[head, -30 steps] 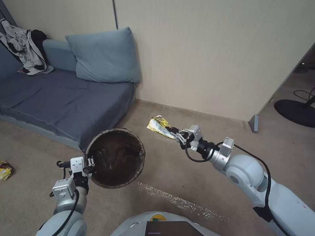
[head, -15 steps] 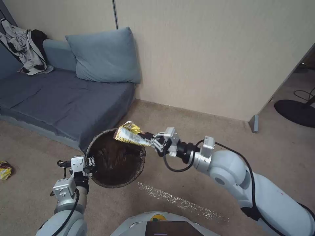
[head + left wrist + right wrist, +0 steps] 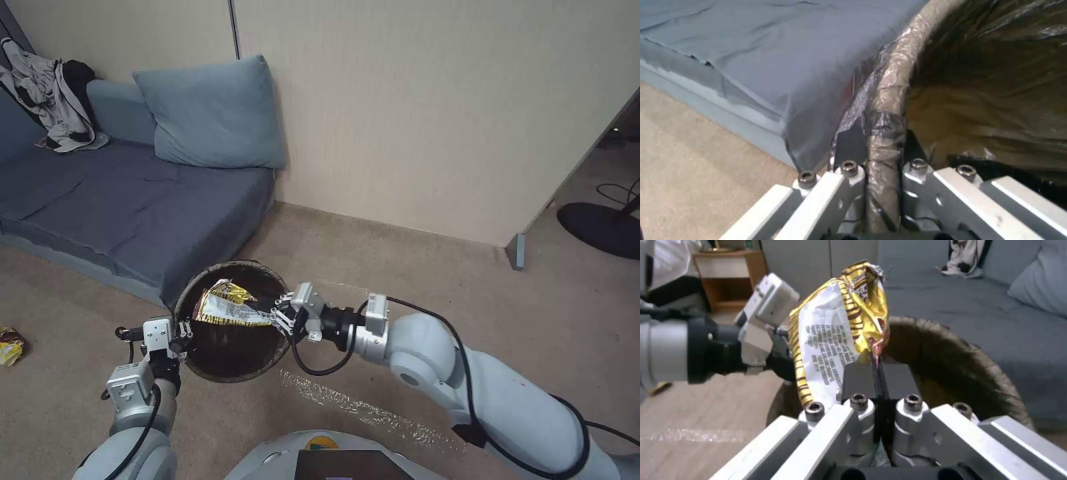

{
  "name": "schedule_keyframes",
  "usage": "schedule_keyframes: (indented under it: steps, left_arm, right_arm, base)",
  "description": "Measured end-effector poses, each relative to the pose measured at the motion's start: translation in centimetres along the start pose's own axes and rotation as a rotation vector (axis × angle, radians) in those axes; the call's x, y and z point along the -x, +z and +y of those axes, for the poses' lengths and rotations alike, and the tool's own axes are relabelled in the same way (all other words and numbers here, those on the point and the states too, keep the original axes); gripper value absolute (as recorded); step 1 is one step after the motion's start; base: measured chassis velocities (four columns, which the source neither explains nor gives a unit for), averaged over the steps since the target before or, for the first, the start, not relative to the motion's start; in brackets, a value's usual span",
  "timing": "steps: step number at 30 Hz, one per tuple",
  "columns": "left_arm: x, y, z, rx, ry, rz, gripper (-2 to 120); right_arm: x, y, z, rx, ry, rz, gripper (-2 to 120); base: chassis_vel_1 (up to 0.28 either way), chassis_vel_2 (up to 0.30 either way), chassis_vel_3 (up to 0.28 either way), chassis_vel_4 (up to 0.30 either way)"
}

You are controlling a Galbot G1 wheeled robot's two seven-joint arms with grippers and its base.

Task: Pick up the trash bin, then pick up the garbage from the floor and place it into the trash bin.

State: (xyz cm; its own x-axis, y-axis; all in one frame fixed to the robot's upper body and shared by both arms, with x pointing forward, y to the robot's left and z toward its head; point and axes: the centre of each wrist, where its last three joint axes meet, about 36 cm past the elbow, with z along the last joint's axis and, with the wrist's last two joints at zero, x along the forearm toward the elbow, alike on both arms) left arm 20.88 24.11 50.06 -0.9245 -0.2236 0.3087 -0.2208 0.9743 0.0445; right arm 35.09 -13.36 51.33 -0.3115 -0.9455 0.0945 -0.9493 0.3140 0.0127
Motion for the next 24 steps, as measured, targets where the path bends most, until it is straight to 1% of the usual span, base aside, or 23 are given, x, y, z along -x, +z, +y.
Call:
schedule_keyframes:
  steps: [4,5,6,7,9,11,12,13,15,16,17,18,20,21,23,24]
  left_arm:
    - [0.0,0.0,0.0,-0.001,-0.001,0.000,3]
    - [0.0,0.0,0.0,-0.001,-0.003,0.000,3]
    - [0.0,0.0,0.0,-0.001,-0.004,0.000,3]
    - [0.0,0.0,0.0,-0.001,-0.004,0.000,3]
    - [0.0,0.0,0.1,-0.002,-0.005,0.001,3]
    - [0.0,0.0,0.1,-0.003,-0.007,0.002,3]
    - [0.0,0.0,0.1,-0.003,-0.007,0.002,3]
    - [0.0,0.0,0.1,-0.003,-0.007,0.002,3]
    - [0.0,0.0,0.1,-0.004,-0.007,0.001,3]
    - [0.0,0.0,0.1,-0.004,-0.007,0.001,3]
    - [0.0,0.0,0.0,-0.005,-0.008,0.000,3]
    - [0.0,0.0,0.0,-0.006,-0.008,0.000,3]
    - [0.0,0.0,0.0,-0.009,-0.007,0.000,3]
    - [0.0,0.0,0.0,-0.009,-0.007,0.000,3]
    - [0.0,0.0,0.0,-0.010,-0.007,-0.001,3]
    - [0.0,0.0,0.0,-0.010,-0.007,-0.001,3]
  right_arm:
    - [1.0,0.5,-0.3,-0.009,-0.002,0.008,0]
    - [1.3,0.6,-0.4,-0.014,0.004,0.009,2]
    - [1.6,0.6,-0.5,-0.016,0.011,0.007,7]
    - [1.6,0.6,-0.5,-0.016,0.011,0.007,7]
    - [1.7,0.5,-0.7,-0.018,0.018,0.006,14]
    - [1.9,0.6,-1.0,-0.020,0.028,0.007,25]
    - [1.9,0.6,-1.0,-0.020,0.028,0.007,25]
    - [1.9,0.6,-1.1,-0.020,0.030,0.008,28]
    - [2.0,0.7,-1.2,-0.021,0.037,0.009,38]
    - [2.0,0.7,-1.2,-0.021,0.037,0.009,38]
    - [2.0,0.6,-1.3,-0.021,0.041,0.007,43]
    - [2.0,0.6,-1.3,-0.021,0.043,0.007,45]
    - [2.0,0.6,-1.2,-0.021,0.047,0.004,58]
    - [2.0,0.6,-1.2,-0.021,0.047,0.004,58]
    - [2.0,0.6,-1.2,-0.020,0.047,0.002,64]
    - [1.9,0.5,-1.1,-0.019,0.048,0.000,70]
  base:
    - [0.000,0.000,0.000,0.000]
    - [0.000,0.000,0.000,0.000]
    - [0.000,0.000,0.000,0.000]
    - [0.000,0.000,0.000,0.000]
    - [0.000,0.000,0.000,0.000]
    - [0.000,0.000,0.000,0.000]
    - [0.000,0.000,0.000,0.000]
    - [0.000,0.000,0.000,0.000]
    - [0.000,0.000,0.000,0.000]
    - [0.000,0.000,0.000,0.000]
    - [0.000,0.000,0.000,0.000]
    - [0.000,0.000,0.000,0.000]
    - [0.000,0.000,0.000,0.000]
    - [0.000,0.000,0.000,0.000]
    - [0.000,0.000,0.000,0.000]
    - [0.000,0.000,0.000,0.000]
